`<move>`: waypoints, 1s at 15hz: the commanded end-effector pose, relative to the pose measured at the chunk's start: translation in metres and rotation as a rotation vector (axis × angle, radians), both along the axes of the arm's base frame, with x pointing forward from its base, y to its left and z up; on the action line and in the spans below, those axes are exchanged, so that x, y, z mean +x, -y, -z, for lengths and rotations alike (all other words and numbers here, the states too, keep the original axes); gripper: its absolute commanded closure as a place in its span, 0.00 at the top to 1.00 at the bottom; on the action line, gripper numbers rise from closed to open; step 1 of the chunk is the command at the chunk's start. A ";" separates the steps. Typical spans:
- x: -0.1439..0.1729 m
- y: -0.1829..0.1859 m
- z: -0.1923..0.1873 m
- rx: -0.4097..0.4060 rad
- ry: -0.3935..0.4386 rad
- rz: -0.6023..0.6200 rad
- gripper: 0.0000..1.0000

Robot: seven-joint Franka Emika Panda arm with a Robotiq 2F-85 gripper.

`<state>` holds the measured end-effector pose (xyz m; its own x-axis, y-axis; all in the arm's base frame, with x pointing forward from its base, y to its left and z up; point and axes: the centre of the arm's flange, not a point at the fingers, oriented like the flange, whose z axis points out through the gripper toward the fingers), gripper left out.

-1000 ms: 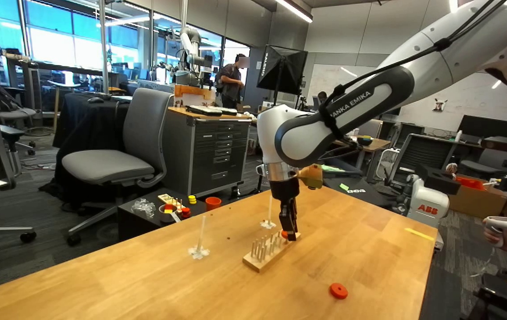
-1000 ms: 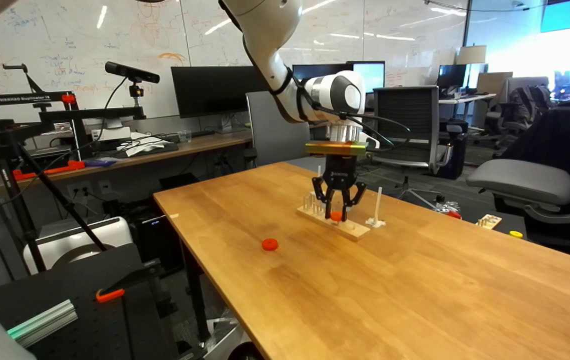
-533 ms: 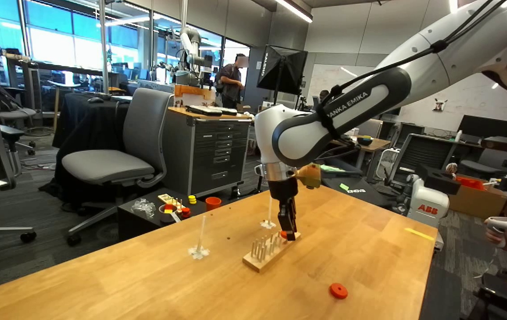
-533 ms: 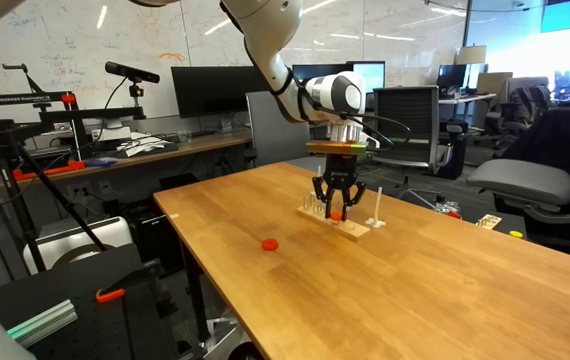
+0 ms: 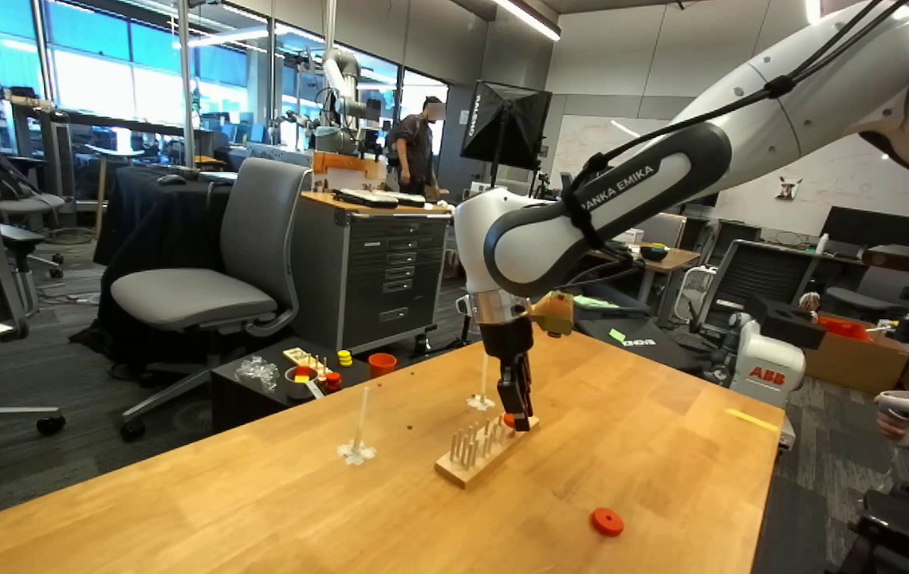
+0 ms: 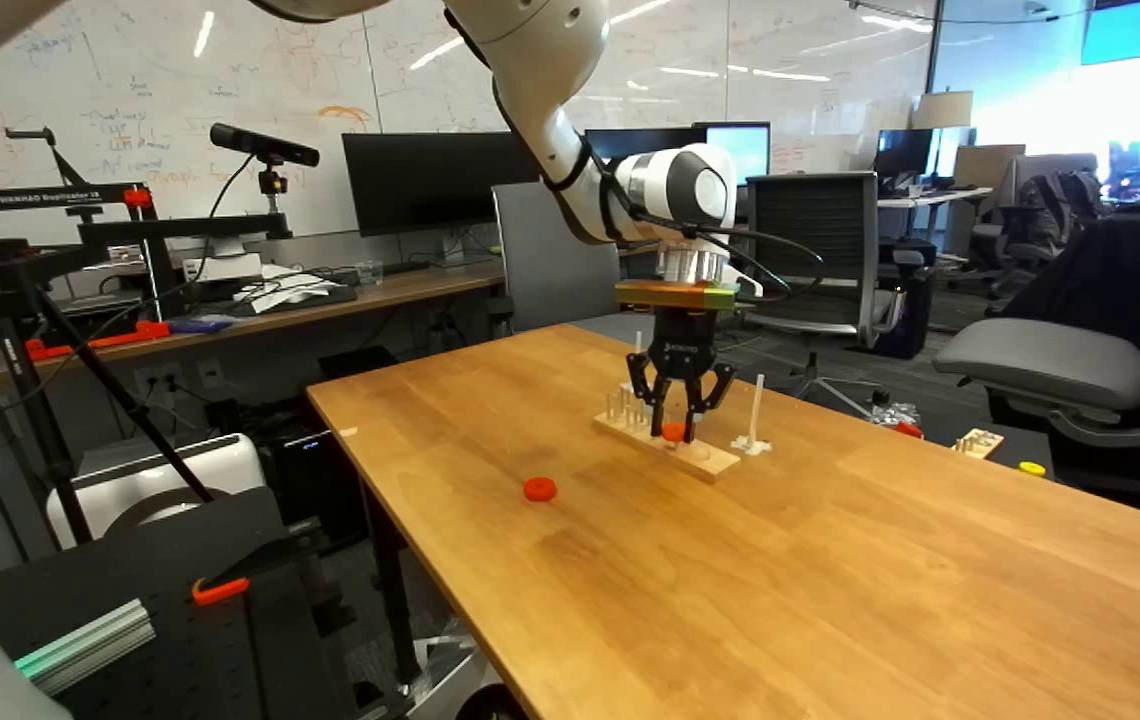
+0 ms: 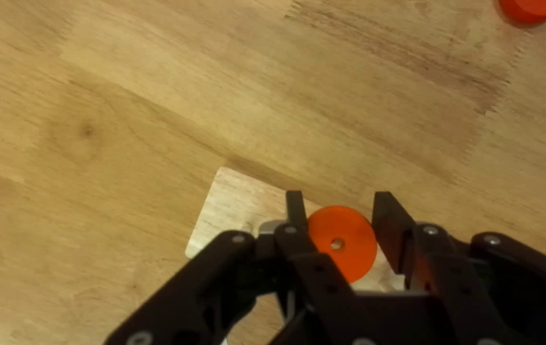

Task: Put the right orange object on the wooden board

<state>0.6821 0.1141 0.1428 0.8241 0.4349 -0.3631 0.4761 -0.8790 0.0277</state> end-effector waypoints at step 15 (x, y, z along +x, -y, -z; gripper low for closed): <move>-0.006 0.005 0.006 0.019 -0.025 0.030 0.80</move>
